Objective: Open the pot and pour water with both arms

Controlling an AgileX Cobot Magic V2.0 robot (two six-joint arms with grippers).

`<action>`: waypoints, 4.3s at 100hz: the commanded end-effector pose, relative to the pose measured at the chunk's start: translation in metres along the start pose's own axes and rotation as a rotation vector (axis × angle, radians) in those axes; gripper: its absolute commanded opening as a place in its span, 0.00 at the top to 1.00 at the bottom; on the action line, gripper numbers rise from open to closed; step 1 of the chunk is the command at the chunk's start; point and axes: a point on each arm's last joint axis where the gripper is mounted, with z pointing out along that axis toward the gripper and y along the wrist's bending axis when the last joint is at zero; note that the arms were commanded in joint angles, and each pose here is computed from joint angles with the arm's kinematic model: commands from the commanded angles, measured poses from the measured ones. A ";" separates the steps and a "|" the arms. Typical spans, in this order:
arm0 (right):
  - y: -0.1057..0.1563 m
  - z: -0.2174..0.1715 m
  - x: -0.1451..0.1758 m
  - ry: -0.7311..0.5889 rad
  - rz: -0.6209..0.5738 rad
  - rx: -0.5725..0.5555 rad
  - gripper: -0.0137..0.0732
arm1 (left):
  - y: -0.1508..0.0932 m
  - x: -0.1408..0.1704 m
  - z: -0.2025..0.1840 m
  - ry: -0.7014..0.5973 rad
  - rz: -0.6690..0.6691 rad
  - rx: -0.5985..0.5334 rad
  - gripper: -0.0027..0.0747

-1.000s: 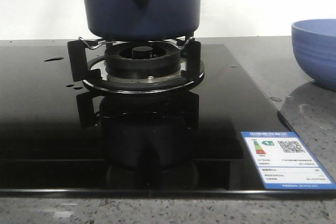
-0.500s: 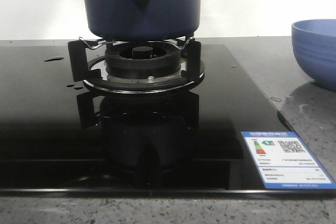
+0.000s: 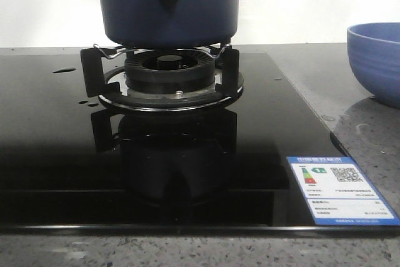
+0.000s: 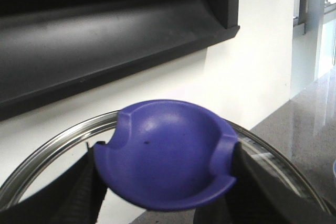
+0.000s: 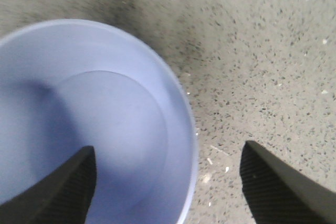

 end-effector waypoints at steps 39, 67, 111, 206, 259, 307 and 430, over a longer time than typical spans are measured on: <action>-0.006 0.029 -0.014 0.052 0.013 0.011 0.77 | -0.008 -0.026 -0.009 -0.087 0.007 -0.013 0.56; -0.002 0.008 -0.026 0.007 0.005 0.000 0.93 | -0.008 -0.026 -0.009 -0.087 0.007 -0.017 0.56; 0.052 -0.076 -0.083 -0.175 -0.108 -0.188 0.90 | -0.001 -0.022 -0.007 -0.079 -0.003 -0.052 0.56; 0.221 -0.065 -0.139 -0.569 -0.355 -0.589 0.90 | 0.010 -0.022 -0.008 -0.076 -0.001 -0.180 0.56; 0.230 -0.048 -0.120 -0.958 -0.341 -0.522 0.90 | 0.012 -0.022 -0.008 -0.076 -0.001 -0.197 0.56; 0.228 -0.024 -0.094 -1.217 -0.240 -0.459 0.91 | 0.012 -0.022 -0.009 -0.076 -0.001 -0.199 0.56; 0.226 -0.042 -0.075 -1.734 -0.264 -0.409 0.91 | 0.014 -0.022 -0.009 -0.078 -0.002 -0.225 0.56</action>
